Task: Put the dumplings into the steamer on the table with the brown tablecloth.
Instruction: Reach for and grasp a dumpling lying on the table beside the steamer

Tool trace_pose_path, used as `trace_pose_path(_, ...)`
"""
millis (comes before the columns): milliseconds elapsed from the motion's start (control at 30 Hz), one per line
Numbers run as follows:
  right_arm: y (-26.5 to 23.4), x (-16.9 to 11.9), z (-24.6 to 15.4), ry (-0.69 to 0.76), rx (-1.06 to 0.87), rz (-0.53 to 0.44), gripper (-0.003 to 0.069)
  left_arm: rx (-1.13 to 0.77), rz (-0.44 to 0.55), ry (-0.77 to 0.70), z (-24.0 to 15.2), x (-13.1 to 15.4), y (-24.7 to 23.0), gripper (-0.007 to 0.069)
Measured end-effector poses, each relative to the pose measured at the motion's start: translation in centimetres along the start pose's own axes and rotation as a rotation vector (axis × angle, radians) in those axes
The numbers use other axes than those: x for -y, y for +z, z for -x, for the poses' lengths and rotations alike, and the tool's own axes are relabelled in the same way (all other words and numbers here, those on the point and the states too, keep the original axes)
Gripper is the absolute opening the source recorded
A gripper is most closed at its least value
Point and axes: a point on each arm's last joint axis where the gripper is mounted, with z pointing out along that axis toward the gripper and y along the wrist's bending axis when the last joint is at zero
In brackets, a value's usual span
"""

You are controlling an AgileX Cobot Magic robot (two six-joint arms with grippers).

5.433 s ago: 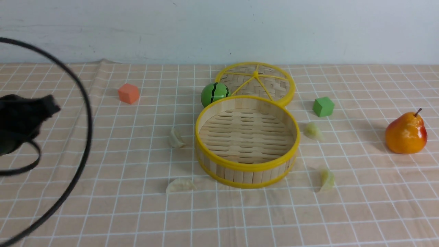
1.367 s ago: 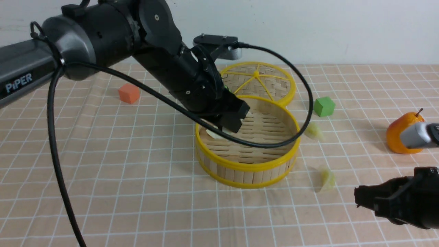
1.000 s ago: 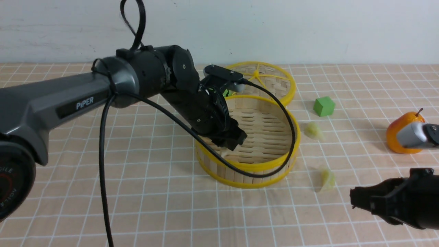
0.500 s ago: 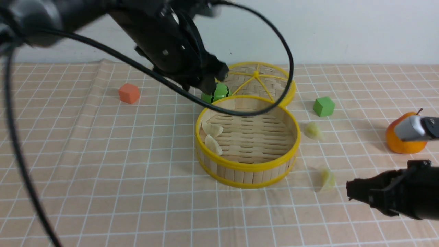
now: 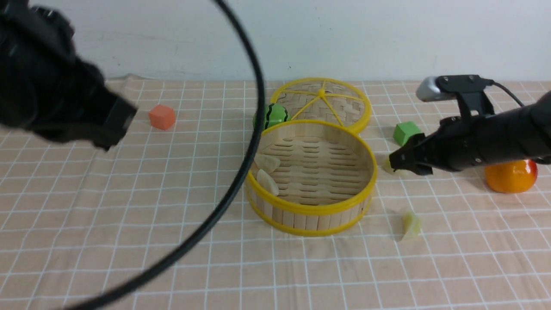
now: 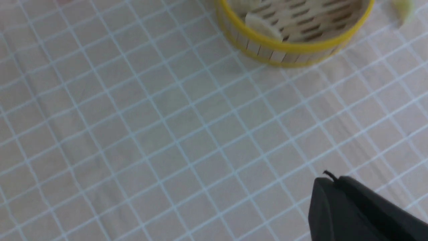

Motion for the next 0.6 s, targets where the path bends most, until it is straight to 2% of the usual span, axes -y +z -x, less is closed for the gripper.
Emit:
trace_pose_path(167, 4.1, 1.8, 1.3, -0.056, 0.001, -0.05, 0.0377, -0.04, 0.071, -0.027, -5.3, -0.7, 1.0, -0.0014)
trace_pose_path(367, 9.1, 4.0, 0.8, -0.14, -0.044, -0.101, 0.0286, -0.138, 0.215, -0.102, -12.7, -2.0, 3.3, -0.0014)
trace_pose_path(600, 10.6, 4.9, 0.2, -0.174, -0.054, -0.135, 0.0213, -0.126, 0.376, -0.187, -16.6, -3.3, 4.2, -0.0014)
